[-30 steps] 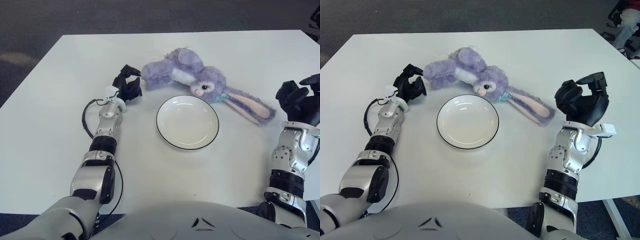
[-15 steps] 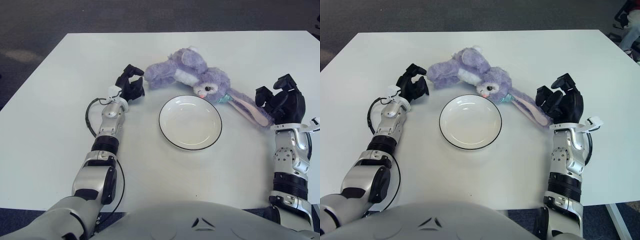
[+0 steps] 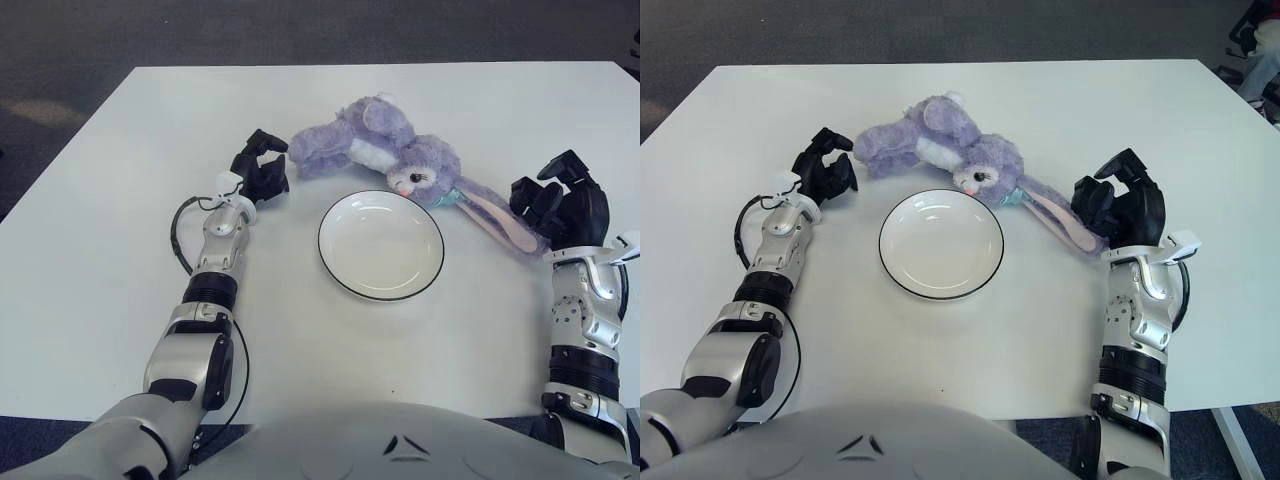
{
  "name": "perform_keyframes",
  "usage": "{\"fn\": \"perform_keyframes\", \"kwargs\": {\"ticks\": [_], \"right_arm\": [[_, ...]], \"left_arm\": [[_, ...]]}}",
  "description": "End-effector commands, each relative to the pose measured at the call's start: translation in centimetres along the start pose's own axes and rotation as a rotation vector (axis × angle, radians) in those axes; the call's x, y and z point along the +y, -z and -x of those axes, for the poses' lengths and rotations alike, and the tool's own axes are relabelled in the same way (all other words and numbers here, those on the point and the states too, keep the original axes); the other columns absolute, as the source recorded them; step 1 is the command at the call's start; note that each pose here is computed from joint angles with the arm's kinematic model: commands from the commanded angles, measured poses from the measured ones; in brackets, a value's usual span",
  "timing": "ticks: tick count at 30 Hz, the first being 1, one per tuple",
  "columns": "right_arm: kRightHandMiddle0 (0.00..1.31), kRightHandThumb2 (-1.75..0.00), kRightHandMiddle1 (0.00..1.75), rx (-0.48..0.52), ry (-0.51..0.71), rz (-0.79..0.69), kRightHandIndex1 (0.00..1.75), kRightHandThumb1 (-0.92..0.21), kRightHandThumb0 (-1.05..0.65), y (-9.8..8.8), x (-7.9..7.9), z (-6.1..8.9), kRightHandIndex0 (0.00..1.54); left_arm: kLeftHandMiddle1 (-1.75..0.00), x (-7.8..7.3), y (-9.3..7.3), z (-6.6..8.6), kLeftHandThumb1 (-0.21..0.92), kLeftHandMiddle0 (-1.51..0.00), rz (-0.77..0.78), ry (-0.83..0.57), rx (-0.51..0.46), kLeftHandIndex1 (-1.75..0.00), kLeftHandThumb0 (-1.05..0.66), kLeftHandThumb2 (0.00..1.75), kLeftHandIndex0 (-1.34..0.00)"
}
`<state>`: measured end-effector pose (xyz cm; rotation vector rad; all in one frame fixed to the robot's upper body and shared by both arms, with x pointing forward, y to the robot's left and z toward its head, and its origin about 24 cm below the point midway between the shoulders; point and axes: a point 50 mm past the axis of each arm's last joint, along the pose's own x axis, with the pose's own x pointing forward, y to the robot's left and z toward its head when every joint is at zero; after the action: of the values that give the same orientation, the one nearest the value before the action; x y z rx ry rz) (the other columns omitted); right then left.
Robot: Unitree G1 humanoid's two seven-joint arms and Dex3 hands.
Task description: Put the doll into the plate.
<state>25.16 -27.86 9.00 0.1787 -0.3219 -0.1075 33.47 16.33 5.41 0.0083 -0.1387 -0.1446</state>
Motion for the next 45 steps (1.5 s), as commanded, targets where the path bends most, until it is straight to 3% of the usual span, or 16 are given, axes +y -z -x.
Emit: {"fn": "perform_keyframes", "kwargs": {"ticks": [1, 9, 15, 25, 43, 45], "right_arm": [[0.51, -1.15, 1.75, 0.038, 0.034, 0.020, 1.75, -0.44, -0.44, 1.2, -0.6, 1.0, 1.08], [0.51, -1.16, 1.75, 0.014, 0.012, 0.090, 1.75, -0.44, -0.44, 0.4, 0.5, 0.2, 1.07], [0.51, -1.16, 1.75, -0.016, -0.032, 0.213, 1.75, -0.44, -0.44, -1.8, 1.9, -1.6, 1.08], [0.46, -1.07, 1.75, -0.052, -0.093, 0.502, 1.75, -0.51, -0.42, -4.2, 2.5, -4.1, 1.01], [0.38, -0.93, 1.75, -0.155, -0.138, 0.847, 1.75, -0.61, -0.40, -6.4, 5.2, -5.8, 0.80], [0.35, -1.12, 1.73, -0.170, -0.144, 0.881, 1.75, -0.48, -0.17, -6.6, 5.5, -6.0, 0.68]], "left_arm": [[-1.75, -0.2, 3.1, 1.9, 0.69, -0.95, 0.019, -0.017, 0.145, -1.75, -0.38, 0.84, -0.33], [-1.75, -0.3, 3.1, 1.9, 0.69, -0.93, 0.008, -0.020, 0.151, -1.75, -0.38, 0.84, -0.33], [-1.75, -0.4, 3.2, 1.8, 0.69, -0.92, -0.002, -0.025, 0.156, -1.75, -0.38, 0.84, -0.33], [-1.75, -0.7, 3.2, 1.8, 0.70, -0.94, -0.010, -0.029, 0.153, -1.75, -0.38, 0.83, -0.33], [-1.75, -1.0, 3.1, 1.9, 0.71, -0.94, -0.024, -0.029, 0.149, -1.75, -0.37, 0.81, -0.32], [-1.75, -1.1, 3.1, 1.9, 0.71, -0.94, -0.023, -0.030, 0.149, -1.75, -0.37, 0.81, -0.32]]}}
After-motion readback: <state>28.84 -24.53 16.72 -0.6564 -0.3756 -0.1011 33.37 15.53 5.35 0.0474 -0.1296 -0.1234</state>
